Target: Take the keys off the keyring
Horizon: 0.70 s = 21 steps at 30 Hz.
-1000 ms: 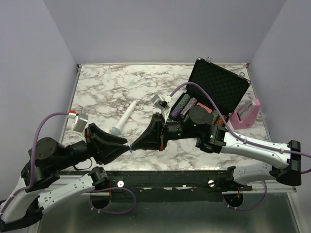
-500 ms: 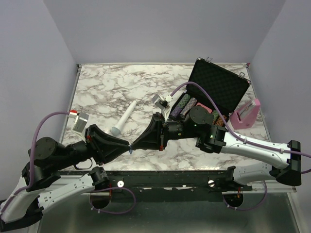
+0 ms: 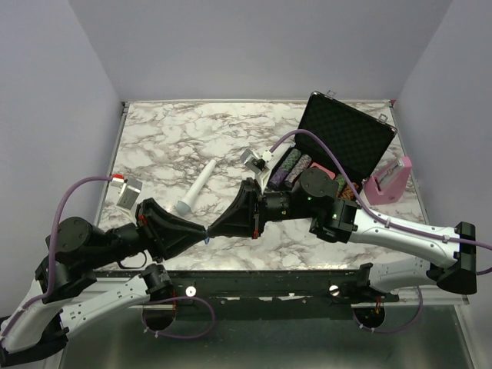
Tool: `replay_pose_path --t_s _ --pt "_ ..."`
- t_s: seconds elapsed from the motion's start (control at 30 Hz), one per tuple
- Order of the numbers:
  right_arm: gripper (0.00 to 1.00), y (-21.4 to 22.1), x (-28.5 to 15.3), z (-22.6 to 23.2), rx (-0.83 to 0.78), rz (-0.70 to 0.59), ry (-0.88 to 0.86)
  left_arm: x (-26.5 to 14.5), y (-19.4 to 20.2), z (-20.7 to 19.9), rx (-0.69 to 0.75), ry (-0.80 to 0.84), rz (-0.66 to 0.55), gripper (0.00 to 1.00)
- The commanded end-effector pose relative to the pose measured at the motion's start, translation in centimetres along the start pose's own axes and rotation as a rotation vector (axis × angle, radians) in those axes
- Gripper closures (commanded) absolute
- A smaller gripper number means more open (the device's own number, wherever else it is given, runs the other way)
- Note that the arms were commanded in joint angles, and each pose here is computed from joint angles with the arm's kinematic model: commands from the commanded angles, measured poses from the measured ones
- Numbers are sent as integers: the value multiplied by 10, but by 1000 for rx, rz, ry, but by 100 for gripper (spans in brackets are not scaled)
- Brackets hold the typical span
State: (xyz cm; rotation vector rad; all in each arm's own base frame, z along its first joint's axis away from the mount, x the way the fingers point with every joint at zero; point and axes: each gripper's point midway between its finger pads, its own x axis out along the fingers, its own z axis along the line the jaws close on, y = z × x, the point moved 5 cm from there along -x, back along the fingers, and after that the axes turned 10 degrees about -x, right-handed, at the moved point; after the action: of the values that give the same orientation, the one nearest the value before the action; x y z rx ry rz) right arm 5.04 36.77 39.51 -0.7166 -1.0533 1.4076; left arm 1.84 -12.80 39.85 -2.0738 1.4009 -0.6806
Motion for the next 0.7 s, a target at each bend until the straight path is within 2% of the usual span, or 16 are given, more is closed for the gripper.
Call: replay_pose_path --t_s 0.0,0.27,0.53,0.67 --pt "99 -11 1 10 -23 -31 -36 1 4 -2 -13 24 27 68" --pt "99 -9 2 8 -19 -27 -32 4 6 0 -19 20 41 77" --pt "99 -7 1 8 -15 -22 -30 3 5 0 -9 1 43 100" --pt "99 -5 0 9 -10 -8 -39 0 2 -1 13 -11 44 100"
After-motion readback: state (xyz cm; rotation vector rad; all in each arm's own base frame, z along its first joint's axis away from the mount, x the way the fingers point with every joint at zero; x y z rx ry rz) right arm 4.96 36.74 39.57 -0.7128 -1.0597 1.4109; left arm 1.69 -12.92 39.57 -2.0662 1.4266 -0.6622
